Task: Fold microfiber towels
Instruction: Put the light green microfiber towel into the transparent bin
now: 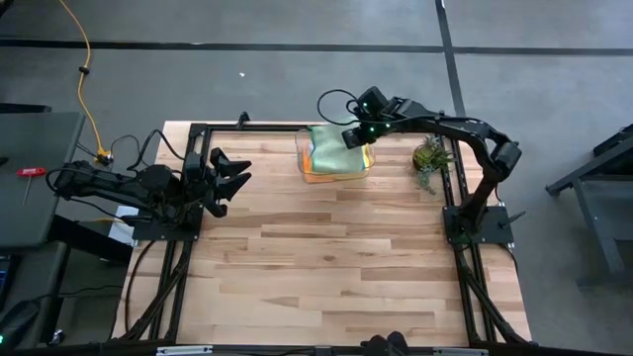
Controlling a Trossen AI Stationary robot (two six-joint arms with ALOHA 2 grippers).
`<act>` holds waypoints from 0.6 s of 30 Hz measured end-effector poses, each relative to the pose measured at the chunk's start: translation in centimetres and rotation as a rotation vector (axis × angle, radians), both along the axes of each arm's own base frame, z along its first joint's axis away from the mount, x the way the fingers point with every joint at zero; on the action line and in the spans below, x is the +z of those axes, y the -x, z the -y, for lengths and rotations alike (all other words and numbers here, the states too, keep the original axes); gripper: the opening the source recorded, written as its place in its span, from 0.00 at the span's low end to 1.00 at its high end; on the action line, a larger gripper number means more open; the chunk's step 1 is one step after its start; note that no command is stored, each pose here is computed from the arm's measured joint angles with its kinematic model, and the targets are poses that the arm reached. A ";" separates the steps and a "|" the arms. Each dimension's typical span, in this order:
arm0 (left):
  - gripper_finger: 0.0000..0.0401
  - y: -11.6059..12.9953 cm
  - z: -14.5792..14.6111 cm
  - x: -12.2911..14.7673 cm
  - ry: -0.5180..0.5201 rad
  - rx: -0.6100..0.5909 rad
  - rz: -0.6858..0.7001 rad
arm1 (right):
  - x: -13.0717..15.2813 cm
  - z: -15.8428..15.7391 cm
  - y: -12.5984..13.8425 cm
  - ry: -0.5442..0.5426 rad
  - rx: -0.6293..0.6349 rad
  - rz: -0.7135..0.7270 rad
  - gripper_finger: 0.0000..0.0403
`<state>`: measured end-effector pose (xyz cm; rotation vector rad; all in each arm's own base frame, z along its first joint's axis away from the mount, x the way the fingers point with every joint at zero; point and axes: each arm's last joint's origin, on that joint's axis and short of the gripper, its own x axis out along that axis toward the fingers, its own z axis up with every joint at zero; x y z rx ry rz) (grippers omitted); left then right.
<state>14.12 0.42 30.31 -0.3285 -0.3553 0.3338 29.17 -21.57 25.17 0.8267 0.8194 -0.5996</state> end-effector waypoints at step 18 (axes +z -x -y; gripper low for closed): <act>0.44 0.0 0.0 0.1 0.008 0.013 0.009 | -1.4 -0.2 -0.6 0.009 -0.078 -0.139 0.35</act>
